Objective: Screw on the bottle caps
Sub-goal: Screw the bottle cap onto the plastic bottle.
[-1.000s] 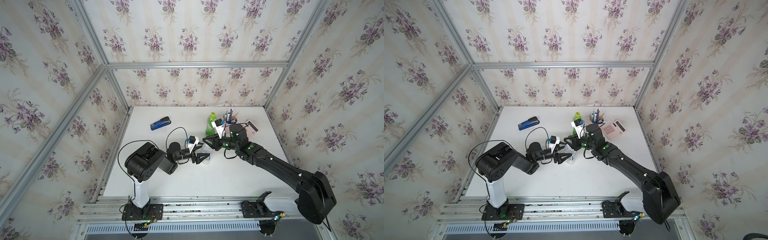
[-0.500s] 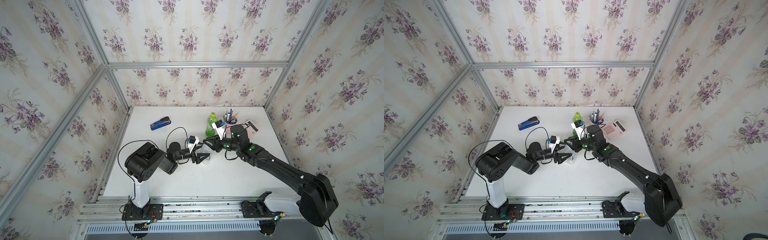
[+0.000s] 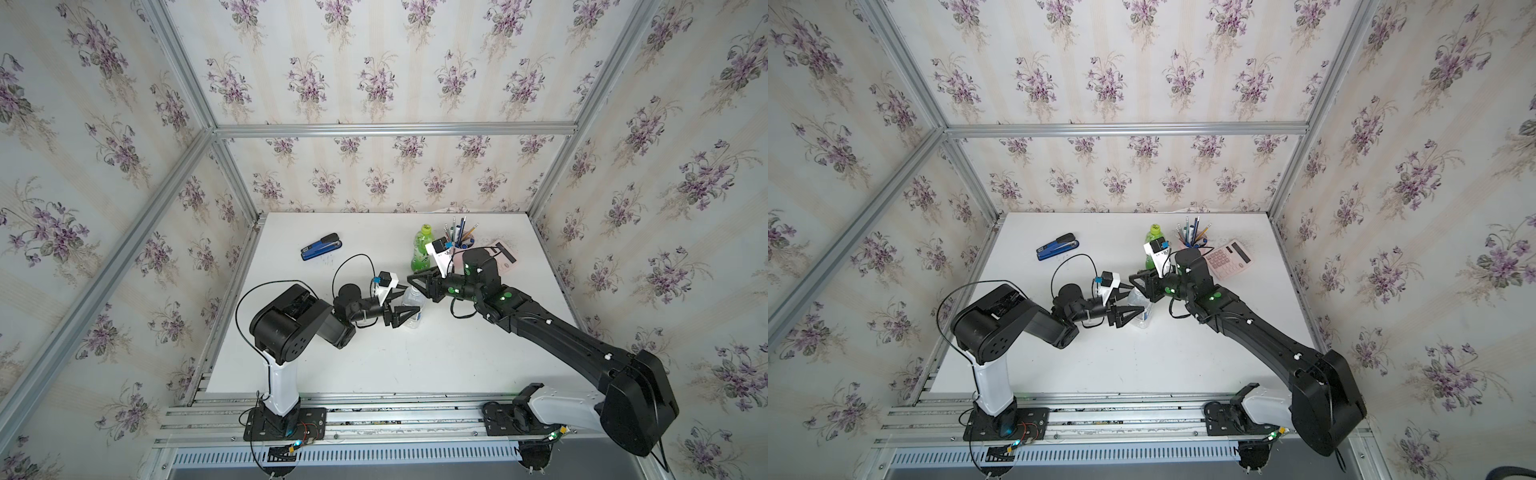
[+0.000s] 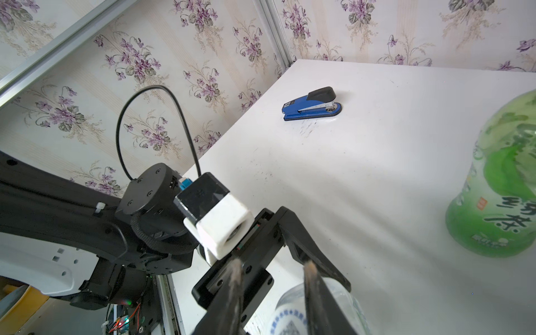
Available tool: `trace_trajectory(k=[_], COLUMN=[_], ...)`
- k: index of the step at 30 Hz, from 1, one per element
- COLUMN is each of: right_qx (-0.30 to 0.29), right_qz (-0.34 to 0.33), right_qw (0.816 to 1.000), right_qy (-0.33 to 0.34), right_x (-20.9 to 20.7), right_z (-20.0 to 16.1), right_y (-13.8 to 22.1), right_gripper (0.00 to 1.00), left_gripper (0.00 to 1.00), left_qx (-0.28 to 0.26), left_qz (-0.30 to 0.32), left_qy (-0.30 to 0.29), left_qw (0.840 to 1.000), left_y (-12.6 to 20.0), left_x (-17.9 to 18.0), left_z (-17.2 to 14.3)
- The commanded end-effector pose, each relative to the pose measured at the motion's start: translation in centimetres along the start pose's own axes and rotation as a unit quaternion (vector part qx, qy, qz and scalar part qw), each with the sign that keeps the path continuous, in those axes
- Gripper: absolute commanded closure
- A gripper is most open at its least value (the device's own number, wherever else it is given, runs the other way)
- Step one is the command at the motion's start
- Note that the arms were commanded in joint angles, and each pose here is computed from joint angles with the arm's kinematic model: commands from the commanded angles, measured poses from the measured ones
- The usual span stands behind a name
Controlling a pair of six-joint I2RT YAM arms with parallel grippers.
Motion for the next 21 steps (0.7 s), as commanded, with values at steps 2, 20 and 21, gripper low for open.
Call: trace_trajectory(k=[2,20,21], right_qx=[-0.004,0.015,0.015], right_qz=[0.001,-0.001,-0.005], right_qw=[1.0,1.0,1.0], right_qy=[0.008,0.0,0.001], right_x=[-0.1,-0.1,-0.2], right_z=[0.3,-1.1,-1.1], right_y=[-0.5,0.2,0.2], right_gripper=[0.65,0.68,0.68], left_gripper=[0.19,0.19,0.19], left_qx=[0.08,0.08,0.079], left_qz=[0.024,0.026,0.026], left_qy=[0.074,0.075,0.075], left_qw=[0.994,0.994,0.994], left_y=[0.5,0.5,0.5], left_x=[0.9,0.9,0.9], left_z=[-4.4,-4.4,-4.3])
Point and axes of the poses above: each gripper's point midway between its finger pads, its own y axis back along the fingers, its own x axis along the line the jaws close on, z = x × y, the point moved 3 cm from there along y, back along the fingers, and after that the axes turned 2 degrees about y, right-handed, at the moved point
